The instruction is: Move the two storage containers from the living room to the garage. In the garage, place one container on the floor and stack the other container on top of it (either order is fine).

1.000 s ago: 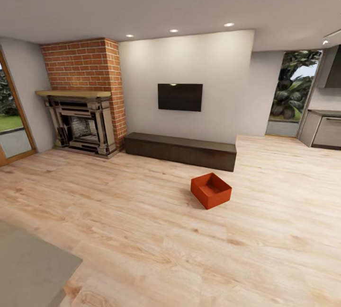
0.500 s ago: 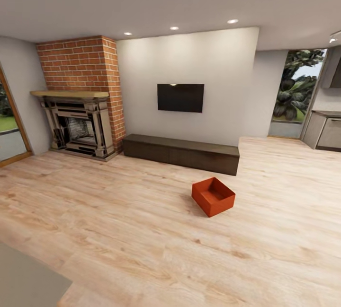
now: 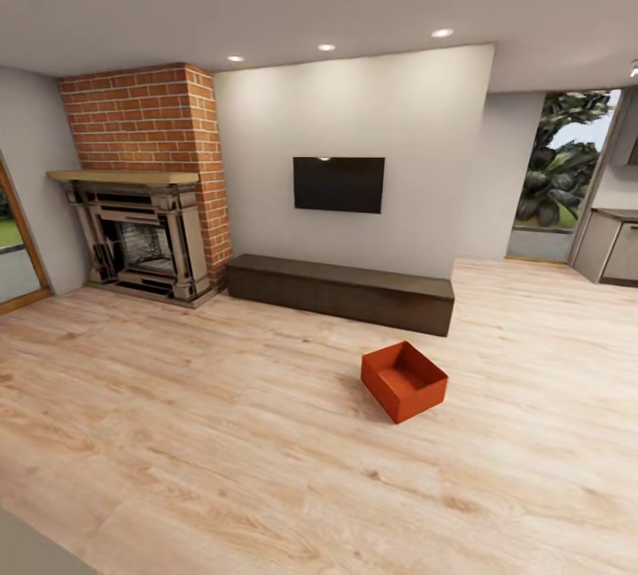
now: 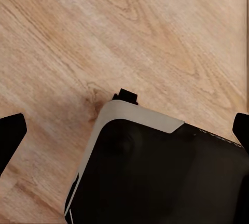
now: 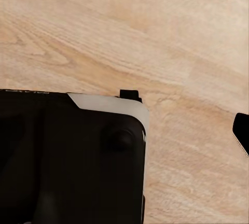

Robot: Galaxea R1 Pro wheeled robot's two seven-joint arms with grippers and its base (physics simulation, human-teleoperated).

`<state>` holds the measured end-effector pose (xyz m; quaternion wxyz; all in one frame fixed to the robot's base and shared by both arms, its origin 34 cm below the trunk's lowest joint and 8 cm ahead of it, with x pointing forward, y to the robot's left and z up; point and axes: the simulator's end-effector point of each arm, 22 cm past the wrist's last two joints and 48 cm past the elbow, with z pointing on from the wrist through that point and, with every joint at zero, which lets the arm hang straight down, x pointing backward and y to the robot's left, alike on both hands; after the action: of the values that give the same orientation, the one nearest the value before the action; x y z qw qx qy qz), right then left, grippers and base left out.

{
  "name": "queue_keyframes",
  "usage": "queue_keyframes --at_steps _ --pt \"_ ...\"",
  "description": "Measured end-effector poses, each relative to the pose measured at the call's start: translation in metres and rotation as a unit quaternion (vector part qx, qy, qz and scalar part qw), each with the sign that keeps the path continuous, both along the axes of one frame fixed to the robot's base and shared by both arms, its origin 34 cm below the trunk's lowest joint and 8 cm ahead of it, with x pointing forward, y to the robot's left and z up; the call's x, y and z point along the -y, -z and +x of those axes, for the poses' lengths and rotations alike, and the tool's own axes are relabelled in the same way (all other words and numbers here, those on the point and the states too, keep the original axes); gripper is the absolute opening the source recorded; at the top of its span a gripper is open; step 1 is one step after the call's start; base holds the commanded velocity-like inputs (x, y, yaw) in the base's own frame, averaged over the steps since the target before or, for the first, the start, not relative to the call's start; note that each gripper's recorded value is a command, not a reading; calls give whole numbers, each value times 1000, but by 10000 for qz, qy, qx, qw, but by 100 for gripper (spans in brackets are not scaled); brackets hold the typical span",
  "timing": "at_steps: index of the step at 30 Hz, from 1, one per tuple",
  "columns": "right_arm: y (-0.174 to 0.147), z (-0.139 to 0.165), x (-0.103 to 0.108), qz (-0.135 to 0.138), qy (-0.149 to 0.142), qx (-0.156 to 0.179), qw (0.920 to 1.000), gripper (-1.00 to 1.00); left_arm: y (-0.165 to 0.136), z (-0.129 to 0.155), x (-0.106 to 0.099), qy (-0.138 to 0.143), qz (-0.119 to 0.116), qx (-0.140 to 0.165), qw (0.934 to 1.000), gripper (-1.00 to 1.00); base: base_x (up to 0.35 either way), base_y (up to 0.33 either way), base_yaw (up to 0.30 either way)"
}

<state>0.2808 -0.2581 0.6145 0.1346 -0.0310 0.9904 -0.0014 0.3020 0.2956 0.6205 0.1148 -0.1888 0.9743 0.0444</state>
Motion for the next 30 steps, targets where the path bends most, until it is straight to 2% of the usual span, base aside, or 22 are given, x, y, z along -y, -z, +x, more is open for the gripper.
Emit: queue_keyframes --at_steps 10,30 --pt "0 -1 -5 44 45 -17 10000 100 0 0 0 -23 -3 -1 10000 100 322 0 0" --pt "0 -1 -2 27 54 -15 10000 100 0 0 -1 -28 4 3 10000 100 322 0 0"
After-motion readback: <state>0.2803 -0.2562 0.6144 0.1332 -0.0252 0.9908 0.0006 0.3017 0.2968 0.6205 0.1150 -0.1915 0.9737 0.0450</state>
